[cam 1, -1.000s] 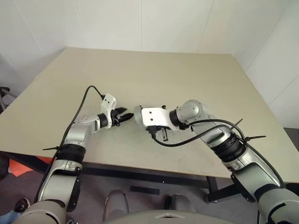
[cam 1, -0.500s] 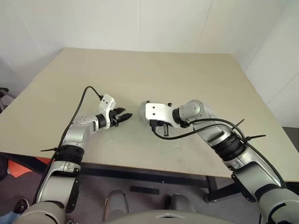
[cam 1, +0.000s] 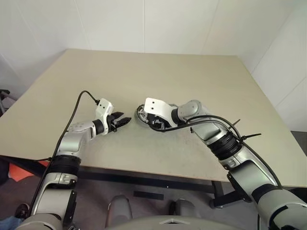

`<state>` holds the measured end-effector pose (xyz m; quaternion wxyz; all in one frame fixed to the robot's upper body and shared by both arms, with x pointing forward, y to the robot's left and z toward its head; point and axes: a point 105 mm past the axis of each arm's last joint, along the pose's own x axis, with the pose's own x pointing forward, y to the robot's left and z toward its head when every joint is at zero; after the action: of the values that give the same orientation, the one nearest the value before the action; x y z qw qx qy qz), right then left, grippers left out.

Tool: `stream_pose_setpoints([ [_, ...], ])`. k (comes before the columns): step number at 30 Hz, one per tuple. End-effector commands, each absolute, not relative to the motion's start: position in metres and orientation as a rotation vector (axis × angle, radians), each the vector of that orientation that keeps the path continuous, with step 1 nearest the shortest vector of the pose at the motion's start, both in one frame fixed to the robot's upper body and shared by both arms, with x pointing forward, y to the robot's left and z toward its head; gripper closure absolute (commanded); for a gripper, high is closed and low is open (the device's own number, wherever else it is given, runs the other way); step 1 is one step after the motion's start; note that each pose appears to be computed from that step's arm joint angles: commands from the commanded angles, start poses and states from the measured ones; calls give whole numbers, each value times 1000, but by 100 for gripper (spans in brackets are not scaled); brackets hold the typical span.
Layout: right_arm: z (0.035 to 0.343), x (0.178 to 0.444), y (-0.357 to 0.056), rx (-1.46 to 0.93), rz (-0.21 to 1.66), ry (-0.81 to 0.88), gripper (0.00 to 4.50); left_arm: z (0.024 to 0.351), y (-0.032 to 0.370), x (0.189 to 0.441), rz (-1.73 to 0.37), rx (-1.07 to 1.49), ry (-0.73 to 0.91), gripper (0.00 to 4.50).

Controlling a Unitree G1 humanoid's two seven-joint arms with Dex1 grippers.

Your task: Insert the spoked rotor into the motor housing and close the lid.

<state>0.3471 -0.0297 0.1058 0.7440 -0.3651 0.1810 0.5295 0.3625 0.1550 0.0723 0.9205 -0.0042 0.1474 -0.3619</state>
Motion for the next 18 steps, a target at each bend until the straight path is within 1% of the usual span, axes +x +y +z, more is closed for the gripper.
stream_pose_setpoints([
  [1,132,354,-26,-770,1136,320,153,87,157,364,-738,2,253,173],
  [5,142,353,-24,-725,1136,302,14,88,155,366,-741,1,255,173],
  [6,146,352,-24,-711,1140,294,2,88,155,366,-743,1,255,173],
  [11,175,348,-19,-603,1142,227,2,89,151,369,-753,2,252,173],
  [15,202,364,-33,-548,1013,124,2,90,148,372,-759,0,243,173],
  [18,209,382,-61,-509,853,96,2,92,146,374,-761,0,234,173],
])
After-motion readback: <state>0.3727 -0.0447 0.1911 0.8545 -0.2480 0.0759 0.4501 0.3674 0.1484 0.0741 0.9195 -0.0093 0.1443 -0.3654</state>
